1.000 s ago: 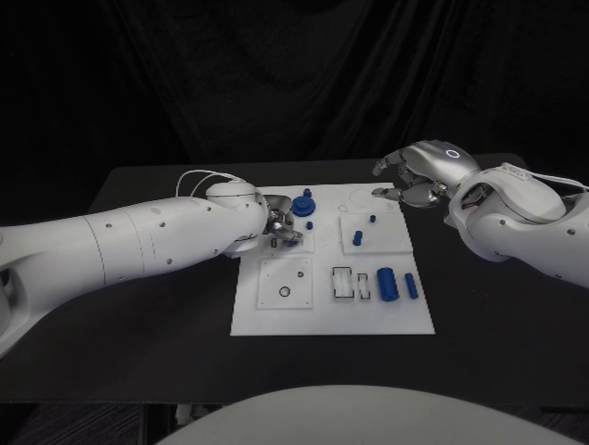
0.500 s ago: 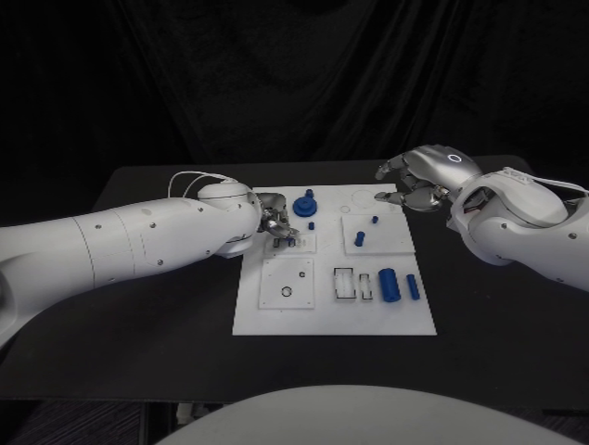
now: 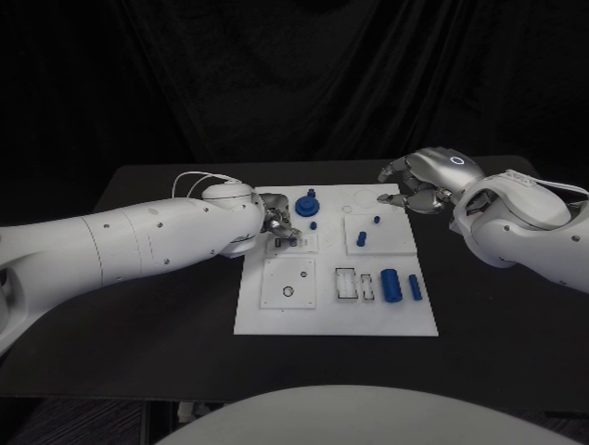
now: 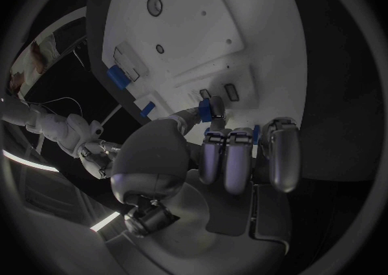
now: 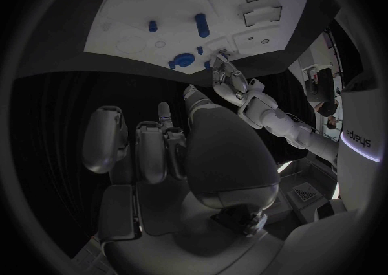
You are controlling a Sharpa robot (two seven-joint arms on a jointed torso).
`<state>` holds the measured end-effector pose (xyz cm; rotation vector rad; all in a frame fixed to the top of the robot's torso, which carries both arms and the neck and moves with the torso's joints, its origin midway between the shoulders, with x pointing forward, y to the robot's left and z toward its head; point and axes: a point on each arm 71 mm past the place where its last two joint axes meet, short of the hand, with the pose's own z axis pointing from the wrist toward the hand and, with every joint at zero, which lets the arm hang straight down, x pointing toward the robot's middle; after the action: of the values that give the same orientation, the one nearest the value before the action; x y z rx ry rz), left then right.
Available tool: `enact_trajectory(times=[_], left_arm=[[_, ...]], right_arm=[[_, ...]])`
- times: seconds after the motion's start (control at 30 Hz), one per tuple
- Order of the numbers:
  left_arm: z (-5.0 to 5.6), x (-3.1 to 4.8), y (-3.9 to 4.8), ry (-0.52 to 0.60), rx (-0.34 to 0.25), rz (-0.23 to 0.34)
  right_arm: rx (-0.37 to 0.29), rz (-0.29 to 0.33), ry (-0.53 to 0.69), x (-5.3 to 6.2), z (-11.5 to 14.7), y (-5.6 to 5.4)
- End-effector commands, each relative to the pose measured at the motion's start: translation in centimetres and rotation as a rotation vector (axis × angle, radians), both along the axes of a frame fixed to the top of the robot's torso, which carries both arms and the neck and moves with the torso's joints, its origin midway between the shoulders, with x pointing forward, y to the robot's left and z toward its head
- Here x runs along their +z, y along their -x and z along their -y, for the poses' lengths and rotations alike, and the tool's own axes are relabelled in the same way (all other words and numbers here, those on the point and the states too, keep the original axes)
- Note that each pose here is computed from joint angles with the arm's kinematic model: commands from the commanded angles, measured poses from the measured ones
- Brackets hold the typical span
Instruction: Assemble the parts on the task board
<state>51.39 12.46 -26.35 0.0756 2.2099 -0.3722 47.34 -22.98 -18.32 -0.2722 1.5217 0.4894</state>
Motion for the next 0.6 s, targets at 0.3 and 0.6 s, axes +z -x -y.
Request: enact_trajectory(times=[0.3, 0.6], left_arm=[[0.15, -0.71, 0.35, 0.007, -0.002, -0.012], [0.31, -0.88, 0.44, 0.016, -0.003, -0.007]], right_arm=[[-0.013, -0.007, 0.007, -0.17, 0.13, -0.03], [-0.011, -0.010, 0.009, -0.28, 0.02, -0.05]])
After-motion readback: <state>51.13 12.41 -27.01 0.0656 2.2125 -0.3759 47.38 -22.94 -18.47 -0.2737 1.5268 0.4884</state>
